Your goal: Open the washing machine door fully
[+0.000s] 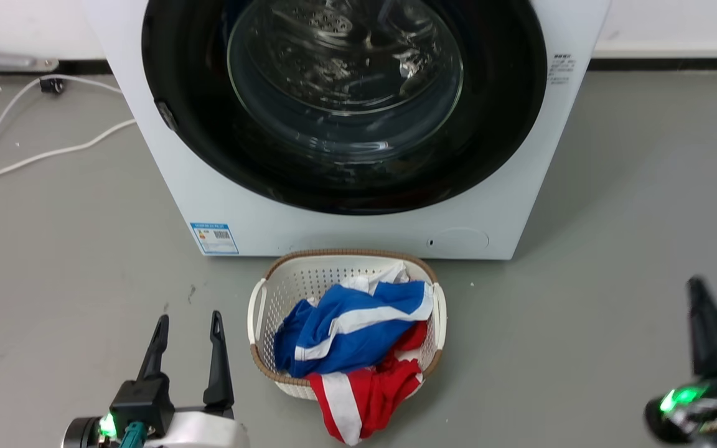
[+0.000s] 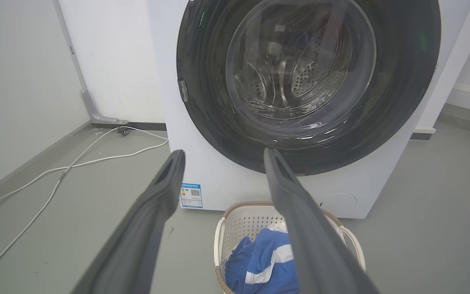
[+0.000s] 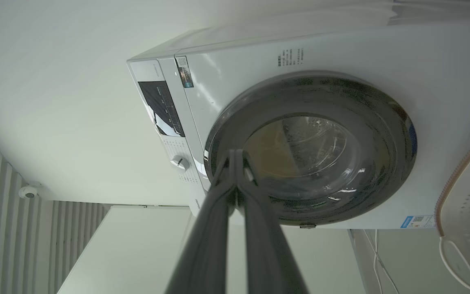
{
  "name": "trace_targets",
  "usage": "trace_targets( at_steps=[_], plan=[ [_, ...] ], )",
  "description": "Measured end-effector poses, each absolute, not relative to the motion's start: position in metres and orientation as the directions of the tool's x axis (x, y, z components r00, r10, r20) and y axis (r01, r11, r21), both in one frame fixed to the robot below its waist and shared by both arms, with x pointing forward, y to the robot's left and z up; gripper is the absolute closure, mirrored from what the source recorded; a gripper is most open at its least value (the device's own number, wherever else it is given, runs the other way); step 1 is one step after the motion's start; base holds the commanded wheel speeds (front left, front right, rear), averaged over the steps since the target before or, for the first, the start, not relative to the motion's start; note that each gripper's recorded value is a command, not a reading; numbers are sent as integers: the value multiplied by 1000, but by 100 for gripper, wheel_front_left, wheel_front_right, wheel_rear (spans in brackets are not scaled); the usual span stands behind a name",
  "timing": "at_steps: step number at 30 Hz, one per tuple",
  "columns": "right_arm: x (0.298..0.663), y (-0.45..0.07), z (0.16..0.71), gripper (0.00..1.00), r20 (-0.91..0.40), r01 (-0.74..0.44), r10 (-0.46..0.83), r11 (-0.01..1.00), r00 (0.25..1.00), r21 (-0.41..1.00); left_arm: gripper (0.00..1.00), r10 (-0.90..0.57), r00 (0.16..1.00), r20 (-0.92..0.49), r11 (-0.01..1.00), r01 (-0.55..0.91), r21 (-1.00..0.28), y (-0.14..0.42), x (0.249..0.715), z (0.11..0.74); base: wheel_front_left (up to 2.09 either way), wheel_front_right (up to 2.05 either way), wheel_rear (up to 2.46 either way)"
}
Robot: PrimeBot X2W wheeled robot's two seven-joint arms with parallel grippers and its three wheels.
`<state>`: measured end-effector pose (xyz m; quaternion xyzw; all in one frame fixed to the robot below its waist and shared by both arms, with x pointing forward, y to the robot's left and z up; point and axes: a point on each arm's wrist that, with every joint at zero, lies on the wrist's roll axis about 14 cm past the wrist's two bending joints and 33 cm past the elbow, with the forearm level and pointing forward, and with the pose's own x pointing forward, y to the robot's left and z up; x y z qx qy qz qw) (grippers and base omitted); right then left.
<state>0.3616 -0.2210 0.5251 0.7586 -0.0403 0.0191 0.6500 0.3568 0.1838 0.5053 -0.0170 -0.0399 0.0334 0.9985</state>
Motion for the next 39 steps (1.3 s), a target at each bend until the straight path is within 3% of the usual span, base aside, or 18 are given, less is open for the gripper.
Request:
trace_targets(
  at_steps=[10, 18, 29, 39],
  plan=[
    [460, -283, 567, 100, 179, -183, -97, -36, 979, 982, 0, 60, 996, 65, 998, -59, -17, 183, 388, 498, 0, 0, 0],
    [548, -288, 569, 100, 155, -152, -42, 62, 987, 986, 0, 58, 997, 50, 998, -58, -2, 183, 419, 486, 0, 0, 0],
    [647, -230, 533, 100, 49, -81, 166, 196, 985, 977, 0, 87, 996, -10, 996, -87, 3, 190, 444, 455, 0, 0, 0],
    [686, -168, 502, 100, -55, -60, 351, 308, 935, 950, 0, 130, 990, -51, 991, -129, 19, 204, 444, 439, 0, 0, 0]
  ],
)
